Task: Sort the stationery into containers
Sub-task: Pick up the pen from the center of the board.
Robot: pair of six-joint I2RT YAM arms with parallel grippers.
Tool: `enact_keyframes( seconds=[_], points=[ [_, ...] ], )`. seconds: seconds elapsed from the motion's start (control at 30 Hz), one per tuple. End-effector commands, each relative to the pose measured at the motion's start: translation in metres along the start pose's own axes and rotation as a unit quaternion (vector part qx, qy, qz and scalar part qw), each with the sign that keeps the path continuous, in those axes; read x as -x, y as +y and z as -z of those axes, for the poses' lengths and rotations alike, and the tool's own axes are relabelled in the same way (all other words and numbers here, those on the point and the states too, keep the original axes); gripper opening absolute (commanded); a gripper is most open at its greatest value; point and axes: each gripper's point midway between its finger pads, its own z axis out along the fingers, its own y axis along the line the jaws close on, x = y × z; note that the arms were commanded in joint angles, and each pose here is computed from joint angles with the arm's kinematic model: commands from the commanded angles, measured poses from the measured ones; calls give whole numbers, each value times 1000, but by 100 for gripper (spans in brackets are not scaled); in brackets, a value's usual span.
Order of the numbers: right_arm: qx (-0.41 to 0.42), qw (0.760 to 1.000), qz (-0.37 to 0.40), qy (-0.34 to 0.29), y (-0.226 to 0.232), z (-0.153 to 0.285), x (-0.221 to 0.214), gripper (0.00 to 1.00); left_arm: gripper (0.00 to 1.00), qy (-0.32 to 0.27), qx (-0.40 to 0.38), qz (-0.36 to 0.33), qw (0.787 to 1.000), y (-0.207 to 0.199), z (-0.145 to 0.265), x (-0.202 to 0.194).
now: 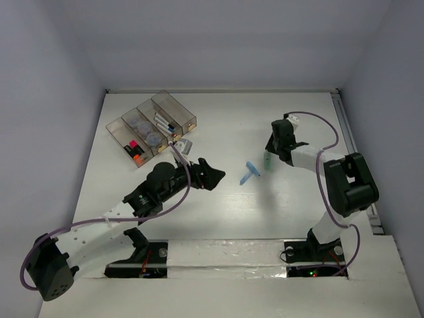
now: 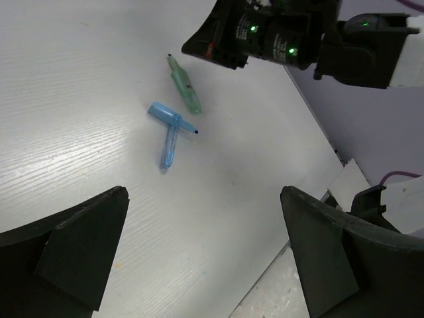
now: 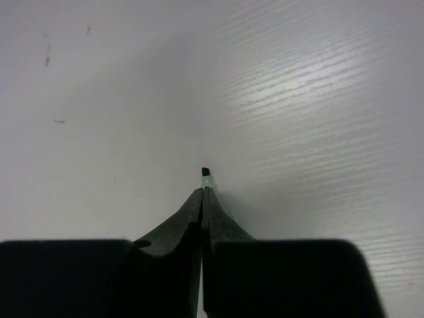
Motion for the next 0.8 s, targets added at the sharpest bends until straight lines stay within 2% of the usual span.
enact_keyframes(
  seconds=[0.0,0.1,0.4,0.53,0.6,0.77],
  points=[
    [32,998,4,-62,16,20,45,12,99,-17,-27,-6,999,-12,-6,8],
    [32,998,31,-35,13,16,32,43,99,-17,-29,-6,999,-13,-8,8],
    [40,991,96,80,16,-10,-18,47,99,-18,-29,-7,999,-15,-4,9],
    [37,989,109,94,15,-15,-22,42,99,-18,-25,-7,999,-13,-2,8],
    [31,989,111,94,14,-16,-21,35,99,-18,-24,-6,1000,-12,-2,7],
    [19,989,114,89,10,-16,-19,6,99,-16,-22,-7,1000,-10,-2,5]
  ],
)
